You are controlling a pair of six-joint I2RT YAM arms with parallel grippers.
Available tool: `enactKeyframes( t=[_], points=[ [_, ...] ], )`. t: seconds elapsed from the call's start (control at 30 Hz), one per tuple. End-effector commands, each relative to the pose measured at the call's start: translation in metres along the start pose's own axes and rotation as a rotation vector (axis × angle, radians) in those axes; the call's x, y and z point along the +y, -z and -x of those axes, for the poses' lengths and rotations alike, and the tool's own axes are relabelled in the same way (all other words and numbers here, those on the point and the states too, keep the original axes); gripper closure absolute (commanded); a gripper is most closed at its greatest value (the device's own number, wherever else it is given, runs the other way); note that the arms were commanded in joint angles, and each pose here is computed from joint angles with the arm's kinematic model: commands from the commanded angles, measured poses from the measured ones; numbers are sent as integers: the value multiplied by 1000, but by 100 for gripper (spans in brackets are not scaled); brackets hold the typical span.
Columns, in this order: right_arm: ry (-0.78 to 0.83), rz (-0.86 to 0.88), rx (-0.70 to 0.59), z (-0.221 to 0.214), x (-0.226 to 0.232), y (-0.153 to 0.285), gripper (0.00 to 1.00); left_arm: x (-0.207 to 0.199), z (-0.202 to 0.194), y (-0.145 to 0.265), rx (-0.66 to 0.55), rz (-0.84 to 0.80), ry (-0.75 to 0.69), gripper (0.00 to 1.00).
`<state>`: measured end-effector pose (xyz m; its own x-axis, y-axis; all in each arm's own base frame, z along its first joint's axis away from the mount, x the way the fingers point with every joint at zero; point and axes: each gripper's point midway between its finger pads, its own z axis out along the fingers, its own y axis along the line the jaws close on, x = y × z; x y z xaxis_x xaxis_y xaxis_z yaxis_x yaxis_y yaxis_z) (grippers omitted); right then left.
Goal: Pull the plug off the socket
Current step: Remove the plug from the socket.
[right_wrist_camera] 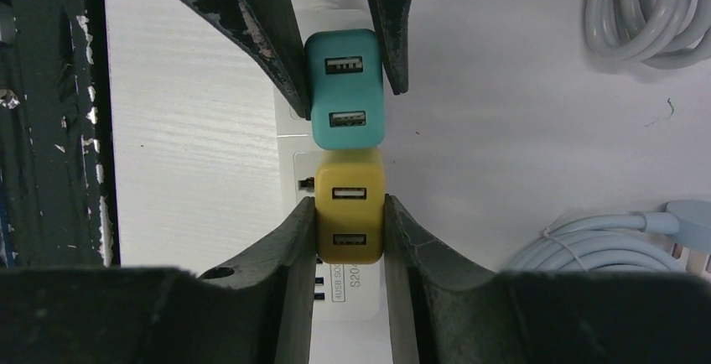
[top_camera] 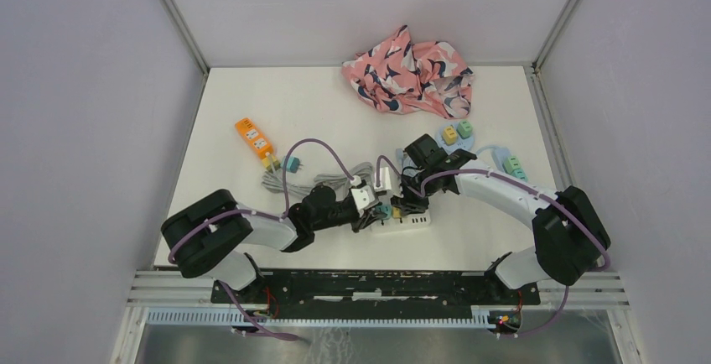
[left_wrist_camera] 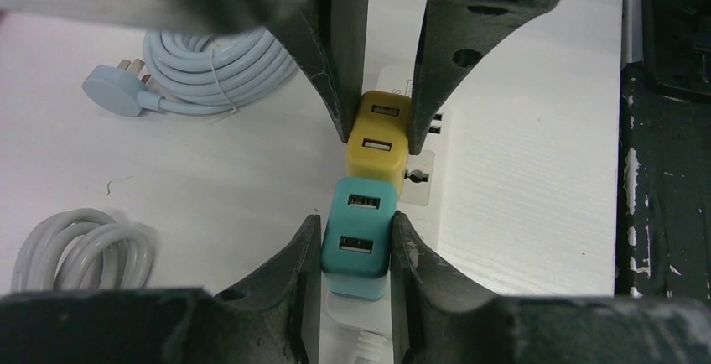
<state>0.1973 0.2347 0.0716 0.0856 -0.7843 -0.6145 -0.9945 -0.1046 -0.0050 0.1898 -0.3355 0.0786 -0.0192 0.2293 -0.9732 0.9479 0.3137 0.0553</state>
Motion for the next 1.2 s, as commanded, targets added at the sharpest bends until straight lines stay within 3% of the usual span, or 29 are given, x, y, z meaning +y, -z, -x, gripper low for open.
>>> enactKeyframes(
  t=[0.0, 0.23, 0.37, 0.47, 0.6, 0.77, 0.93, 1.17],
  points=[
    [-81, -10, -199, 51, -6, -1, 100, 0, -5, -7, 26, -21, -26, 97],
    [-77, -93, -146, 33, -25, 11, 100, 4, -10, -4, 37, 3, -29, 97],
    [16, 17, -116, 19, -4, 18, 100, 6, -12, -1, 34, 17, -30, 97],
    [93, 124, -167, 23, 19, 17, 100, 7, -13, -1, 37, 19, -28, 97],
    [73, 165, -216, 35, 29, 12, 100, 6, -13, -2, 36, 13, -23, 97],
    [-92, 6, -273, 55, -4, 8, 100, 4, -14, -4, 36, -3, -11, 97],
    [-128, -98, -238, 45, -28, 14, 100, 2, -17, -5, 43, -8, -4, 97],
    [49, 36, -201, 24, 3, 28, 100, 4, -20, -3, 51, 3, -11, 97]
  ],
)
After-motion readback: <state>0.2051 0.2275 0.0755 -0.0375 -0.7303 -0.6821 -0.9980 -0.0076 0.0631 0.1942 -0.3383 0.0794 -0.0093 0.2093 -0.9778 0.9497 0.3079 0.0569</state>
